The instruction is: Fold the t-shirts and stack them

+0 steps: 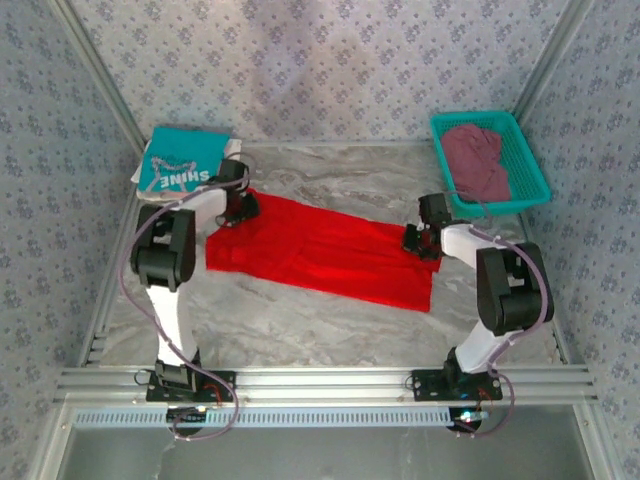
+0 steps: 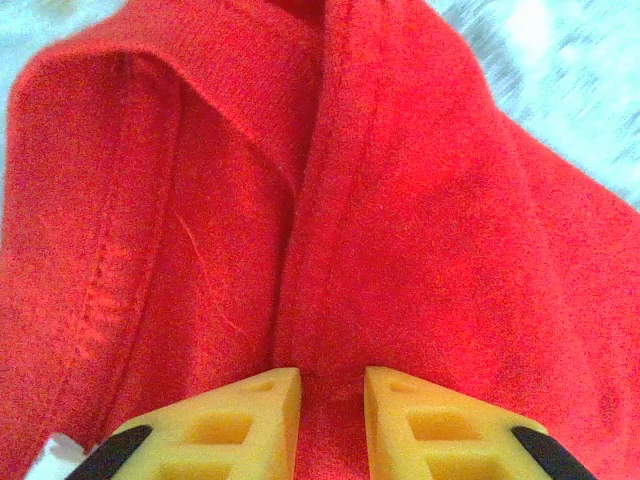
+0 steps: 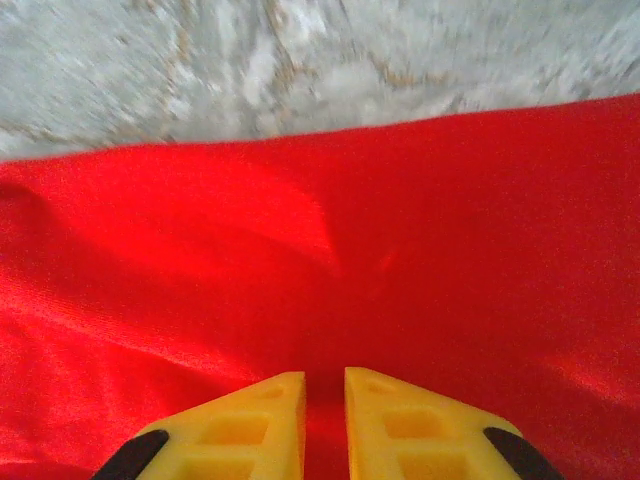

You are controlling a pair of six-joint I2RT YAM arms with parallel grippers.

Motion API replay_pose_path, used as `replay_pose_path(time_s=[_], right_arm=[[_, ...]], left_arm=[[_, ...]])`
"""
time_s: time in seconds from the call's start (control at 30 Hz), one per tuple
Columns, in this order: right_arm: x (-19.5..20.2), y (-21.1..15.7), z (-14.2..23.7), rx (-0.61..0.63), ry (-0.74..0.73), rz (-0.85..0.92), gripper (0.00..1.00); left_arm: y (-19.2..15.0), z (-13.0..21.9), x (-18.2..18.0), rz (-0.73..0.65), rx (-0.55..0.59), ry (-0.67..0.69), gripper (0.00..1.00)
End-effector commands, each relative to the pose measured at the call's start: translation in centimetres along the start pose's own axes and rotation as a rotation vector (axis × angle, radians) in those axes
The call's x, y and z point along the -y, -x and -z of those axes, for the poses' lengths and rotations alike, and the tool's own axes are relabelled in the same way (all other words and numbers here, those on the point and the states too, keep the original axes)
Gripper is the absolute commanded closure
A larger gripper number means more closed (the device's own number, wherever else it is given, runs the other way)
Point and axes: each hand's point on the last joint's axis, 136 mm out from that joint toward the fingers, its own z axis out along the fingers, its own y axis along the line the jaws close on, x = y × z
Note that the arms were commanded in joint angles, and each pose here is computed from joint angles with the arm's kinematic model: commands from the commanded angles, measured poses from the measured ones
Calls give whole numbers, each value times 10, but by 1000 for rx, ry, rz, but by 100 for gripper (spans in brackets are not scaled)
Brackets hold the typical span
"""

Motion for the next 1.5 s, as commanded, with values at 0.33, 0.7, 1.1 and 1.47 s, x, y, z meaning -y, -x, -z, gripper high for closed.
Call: replay_pose_path(time_s=[0.33, 0.7, 1.1, 1.47], right_arm=[[-1, -94, 17, -197, -19, -60, 80], [-42, -50, 63, -59, 51, -13, 67], [-72, 30, 87, 153, 143, 43, 66], [-19, 4, 85, 217, 106, -75, 64]], left_arm=[[93, 12, 54, -60, 151, -21, 69], [-10, 61, 10, 23, 119, 2, 59], [-29, 1, 10, 21, -30, 14, 62], [23, -59, 149, -208, -106, -262, 64]])
